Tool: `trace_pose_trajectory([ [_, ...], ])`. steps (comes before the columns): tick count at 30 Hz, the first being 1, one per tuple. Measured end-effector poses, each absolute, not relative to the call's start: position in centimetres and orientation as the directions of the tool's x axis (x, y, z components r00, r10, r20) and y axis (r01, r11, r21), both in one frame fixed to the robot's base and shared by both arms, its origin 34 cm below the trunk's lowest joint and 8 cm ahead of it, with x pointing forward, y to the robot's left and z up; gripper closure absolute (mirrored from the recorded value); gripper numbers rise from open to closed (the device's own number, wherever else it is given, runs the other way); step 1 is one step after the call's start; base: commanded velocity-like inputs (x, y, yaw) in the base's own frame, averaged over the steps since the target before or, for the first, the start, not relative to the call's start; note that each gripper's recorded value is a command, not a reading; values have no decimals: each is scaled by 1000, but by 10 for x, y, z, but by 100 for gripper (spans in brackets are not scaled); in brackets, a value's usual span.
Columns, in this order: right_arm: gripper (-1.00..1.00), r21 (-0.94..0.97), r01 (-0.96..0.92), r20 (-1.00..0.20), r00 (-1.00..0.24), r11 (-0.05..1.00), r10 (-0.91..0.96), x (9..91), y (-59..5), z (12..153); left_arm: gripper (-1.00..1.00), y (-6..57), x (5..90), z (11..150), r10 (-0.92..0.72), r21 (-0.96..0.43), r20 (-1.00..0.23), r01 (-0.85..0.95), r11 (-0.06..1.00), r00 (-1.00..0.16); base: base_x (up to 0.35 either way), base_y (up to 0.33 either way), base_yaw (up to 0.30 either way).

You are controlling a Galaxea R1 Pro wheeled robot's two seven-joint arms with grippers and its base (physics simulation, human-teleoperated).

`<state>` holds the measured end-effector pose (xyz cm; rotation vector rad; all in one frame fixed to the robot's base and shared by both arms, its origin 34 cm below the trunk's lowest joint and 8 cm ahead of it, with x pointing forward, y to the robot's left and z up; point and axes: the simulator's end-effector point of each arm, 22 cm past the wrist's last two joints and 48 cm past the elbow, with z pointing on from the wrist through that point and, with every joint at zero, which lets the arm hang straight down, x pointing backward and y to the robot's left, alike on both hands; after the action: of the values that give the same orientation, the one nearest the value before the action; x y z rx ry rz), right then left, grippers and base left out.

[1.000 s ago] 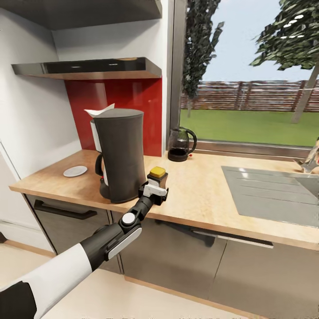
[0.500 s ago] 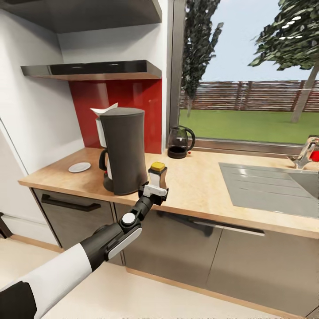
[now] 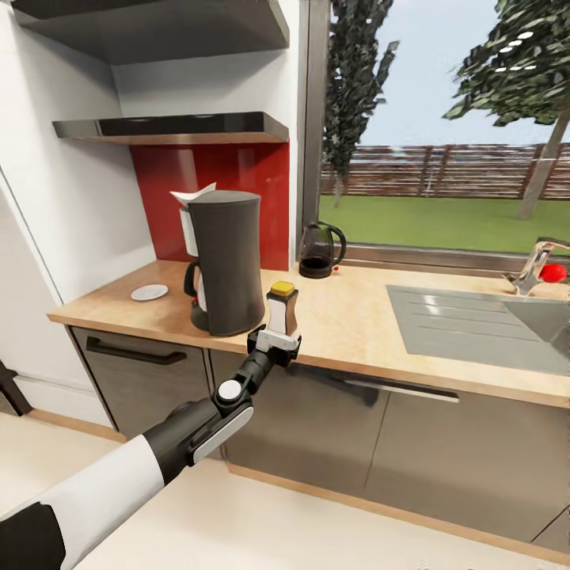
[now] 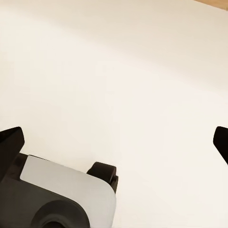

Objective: Set up a coffee station on the kitchen countertop: keep the coffee maker on the countertop, move the bottle of coffee from the kitchen shelf to the counter next to the coffee maker, place a paper coffee filter on top of the coffee maker, put the saucer next to the coffee maker with the coffee cup on the saucer, and place the electric kettle next to the coffee maker.

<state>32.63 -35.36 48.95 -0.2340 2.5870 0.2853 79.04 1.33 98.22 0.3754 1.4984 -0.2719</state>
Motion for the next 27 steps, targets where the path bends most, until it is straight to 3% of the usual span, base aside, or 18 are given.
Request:
trace_pose_trajectory([
  [18, -100, 157, -222, -518, -848, 962, -111, 327, -353, 490, -100, 1, 782, 997, 33, 66, -996, 434, 898, 84, -7, 0, 0],
  [27, -100, 152, -221, -519, -847, 964, -112, 327, -357, 491, -100, -90, 715, 1033, -42, 70, -989, 703, 708, 140, 0, 0, 0],
])
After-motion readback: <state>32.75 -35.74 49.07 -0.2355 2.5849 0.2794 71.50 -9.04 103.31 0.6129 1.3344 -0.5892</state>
